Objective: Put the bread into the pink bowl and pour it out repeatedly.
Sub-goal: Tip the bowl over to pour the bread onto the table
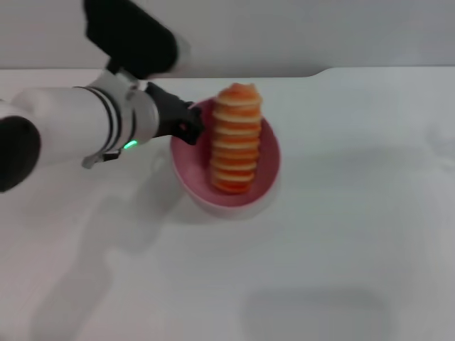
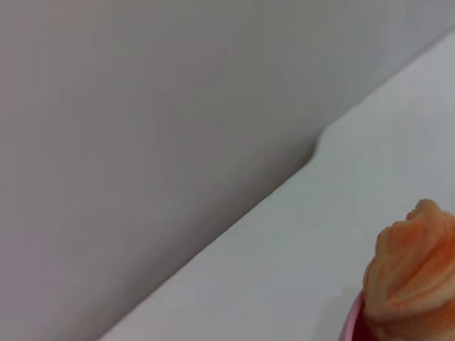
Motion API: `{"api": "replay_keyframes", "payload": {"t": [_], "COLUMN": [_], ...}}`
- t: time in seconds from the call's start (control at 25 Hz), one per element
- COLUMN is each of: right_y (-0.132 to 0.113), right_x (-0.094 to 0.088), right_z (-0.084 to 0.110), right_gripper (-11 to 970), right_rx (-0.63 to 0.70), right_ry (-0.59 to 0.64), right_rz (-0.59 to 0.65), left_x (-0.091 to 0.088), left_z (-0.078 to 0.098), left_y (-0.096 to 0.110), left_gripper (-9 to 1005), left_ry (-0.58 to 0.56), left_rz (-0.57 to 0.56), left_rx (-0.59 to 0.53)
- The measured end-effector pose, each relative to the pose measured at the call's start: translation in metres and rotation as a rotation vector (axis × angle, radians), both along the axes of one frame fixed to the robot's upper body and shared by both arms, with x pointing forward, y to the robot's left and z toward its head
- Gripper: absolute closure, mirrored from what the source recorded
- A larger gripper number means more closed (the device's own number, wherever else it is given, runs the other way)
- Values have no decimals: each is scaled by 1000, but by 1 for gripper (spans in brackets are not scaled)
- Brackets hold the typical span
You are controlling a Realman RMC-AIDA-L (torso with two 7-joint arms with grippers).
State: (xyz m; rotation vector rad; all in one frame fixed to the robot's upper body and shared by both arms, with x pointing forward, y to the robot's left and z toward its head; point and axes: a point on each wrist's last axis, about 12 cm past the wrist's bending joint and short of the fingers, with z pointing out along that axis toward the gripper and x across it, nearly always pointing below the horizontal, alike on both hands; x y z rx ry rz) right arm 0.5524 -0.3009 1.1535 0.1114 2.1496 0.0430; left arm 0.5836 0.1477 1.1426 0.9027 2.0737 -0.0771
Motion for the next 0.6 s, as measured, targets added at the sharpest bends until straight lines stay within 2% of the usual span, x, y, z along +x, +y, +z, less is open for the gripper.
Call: {"api": "replay_keyframes", "payload": {"t": [0.16,0.36,0.6], "right_y": [-13,-8,-6], "right_x": [-7,-9,-7], "right_z": [-14,-30,-35], "right_gripper": [219,219,218], "right_rx": [3,2,7], "right_ry": [47,99,112], "right_rz": [-39,-24,-15], "left_x": [-6,-13,-27], "left_z": [7,20,28], "left_y": [-15,-30,-50], "left_gripper": [946,946,947], "left_ry": [-87,-214,-365], "left_rz": [-104,-196,-298], "left_rx": [116,283,453]}}
